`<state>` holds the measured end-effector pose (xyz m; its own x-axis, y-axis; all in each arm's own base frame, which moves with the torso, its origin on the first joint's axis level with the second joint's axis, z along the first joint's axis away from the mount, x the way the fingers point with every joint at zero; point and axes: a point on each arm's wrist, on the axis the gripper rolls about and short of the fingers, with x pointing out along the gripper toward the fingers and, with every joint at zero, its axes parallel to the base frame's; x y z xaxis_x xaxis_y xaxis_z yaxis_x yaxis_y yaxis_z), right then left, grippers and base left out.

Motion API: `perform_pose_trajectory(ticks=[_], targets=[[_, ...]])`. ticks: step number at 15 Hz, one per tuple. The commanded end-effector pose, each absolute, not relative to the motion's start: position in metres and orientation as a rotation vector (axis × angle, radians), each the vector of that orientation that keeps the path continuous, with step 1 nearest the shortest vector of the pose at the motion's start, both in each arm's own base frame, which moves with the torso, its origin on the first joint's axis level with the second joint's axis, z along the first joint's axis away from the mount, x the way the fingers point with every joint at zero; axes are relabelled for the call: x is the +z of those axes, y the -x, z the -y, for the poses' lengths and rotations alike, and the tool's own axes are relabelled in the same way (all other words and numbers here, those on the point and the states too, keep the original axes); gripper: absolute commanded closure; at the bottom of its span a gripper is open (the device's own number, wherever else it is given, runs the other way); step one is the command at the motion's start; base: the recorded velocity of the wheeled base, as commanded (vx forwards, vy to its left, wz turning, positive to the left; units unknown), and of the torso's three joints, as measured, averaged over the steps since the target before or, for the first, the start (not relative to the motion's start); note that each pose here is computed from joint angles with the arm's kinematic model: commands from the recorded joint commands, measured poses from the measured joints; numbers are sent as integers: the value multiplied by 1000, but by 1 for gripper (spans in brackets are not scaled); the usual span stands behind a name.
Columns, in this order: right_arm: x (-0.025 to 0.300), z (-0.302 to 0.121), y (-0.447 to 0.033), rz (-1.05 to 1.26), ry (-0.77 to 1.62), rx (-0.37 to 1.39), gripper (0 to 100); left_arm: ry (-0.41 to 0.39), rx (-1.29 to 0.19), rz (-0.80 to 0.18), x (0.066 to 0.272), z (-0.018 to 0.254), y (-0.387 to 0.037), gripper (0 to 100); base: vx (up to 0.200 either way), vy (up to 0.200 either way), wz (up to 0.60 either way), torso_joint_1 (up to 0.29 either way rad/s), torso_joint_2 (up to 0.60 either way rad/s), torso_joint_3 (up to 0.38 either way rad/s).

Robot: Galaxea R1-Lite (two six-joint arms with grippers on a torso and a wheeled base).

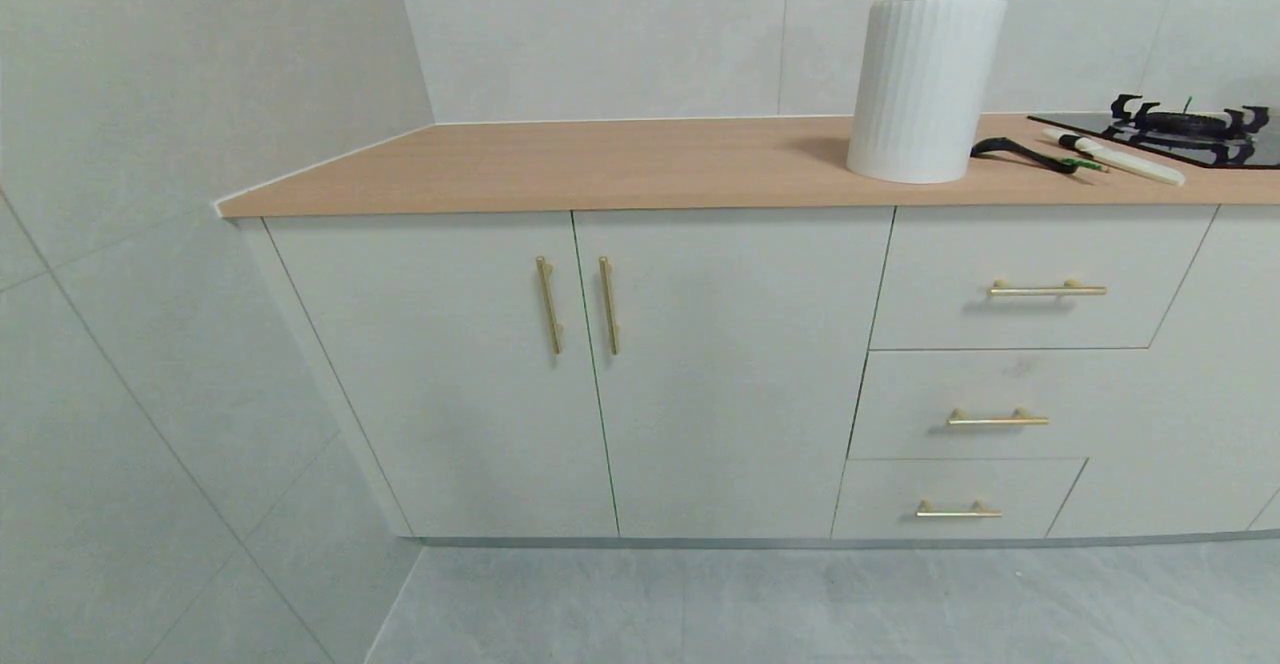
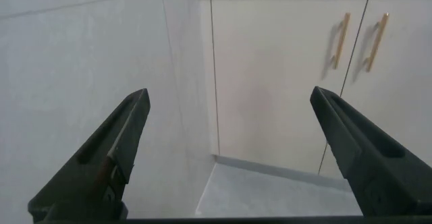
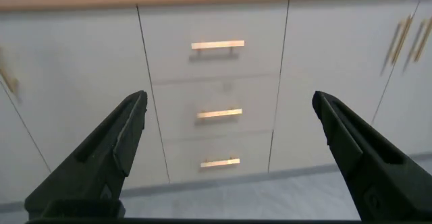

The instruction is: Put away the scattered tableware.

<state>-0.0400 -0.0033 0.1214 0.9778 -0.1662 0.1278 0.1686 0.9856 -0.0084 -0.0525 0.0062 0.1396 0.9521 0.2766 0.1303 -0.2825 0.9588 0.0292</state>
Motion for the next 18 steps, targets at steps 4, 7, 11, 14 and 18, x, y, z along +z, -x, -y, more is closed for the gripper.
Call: perform_pose_trajectory(ticks=[4,7,11,14,18], targets=[[80,2,23,41,35,-114,0,-54,116,82,90,-2,26,0,0,0,0,0,0,0],[75,1,23,-13,37,-55,0,5,9,61,82,0,23,0,0,0,0,0,0,0],[75,0,23,-14,12,-31,0,18,-50,53,81,1,23,0,0,0,0,0,0,0],[75,0,23,-12,9,-29,0,-18,31,47,80,-1,23,0,0,0,0,0,0,0],[75,0,23,-12,8,-31,0,-46,8,0,75,0,23,0,0,0,0,0,0,0]])
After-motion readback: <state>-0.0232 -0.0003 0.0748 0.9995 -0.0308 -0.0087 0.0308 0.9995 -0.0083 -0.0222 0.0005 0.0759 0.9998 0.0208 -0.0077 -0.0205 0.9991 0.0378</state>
